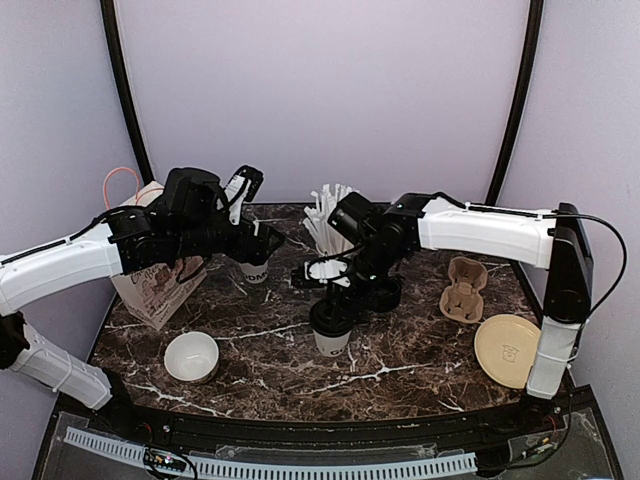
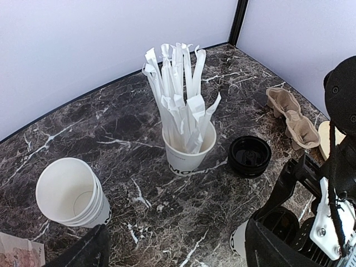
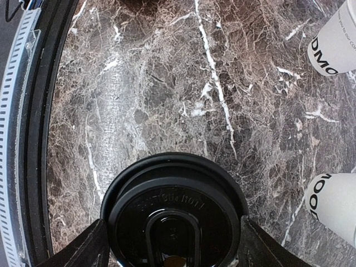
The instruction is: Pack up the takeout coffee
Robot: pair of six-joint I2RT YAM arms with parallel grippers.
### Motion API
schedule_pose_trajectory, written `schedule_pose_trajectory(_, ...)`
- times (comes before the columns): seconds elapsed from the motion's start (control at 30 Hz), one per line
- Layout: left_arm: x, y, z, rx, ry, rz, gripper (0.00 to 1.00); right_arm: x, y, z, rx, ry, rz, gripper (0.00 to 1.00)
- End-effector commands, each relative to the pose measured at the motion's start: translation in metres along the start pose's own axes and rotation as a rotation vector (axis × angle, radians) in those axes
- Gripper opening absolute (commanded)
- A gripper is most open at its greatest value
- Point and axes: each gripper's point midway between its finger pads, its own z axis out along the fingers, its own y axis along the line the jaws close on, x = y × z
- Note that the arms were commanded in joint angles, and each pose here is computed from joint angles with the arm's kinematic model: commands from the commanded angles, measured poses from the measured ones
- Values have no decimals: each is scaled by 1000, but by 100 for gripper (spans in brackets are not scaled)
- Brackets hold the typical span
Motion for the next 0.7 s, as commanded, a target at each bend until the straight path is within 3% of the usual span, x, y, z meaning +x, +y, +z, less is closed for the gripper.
schedule_pose_trajectory(0.0,-4,3,-5,-4,-17,-3,86,2,-5,9,32,34,5,78)
schedule_pose_trajectory(0.5,-6,2,-7,-1,-17,6,86,5,-2,17,83,86,-20,78)
schedule_pose_trajectory(0.67,-6,1,-5,3,-15,11,86,-5,0,7,81,60,-7,70)
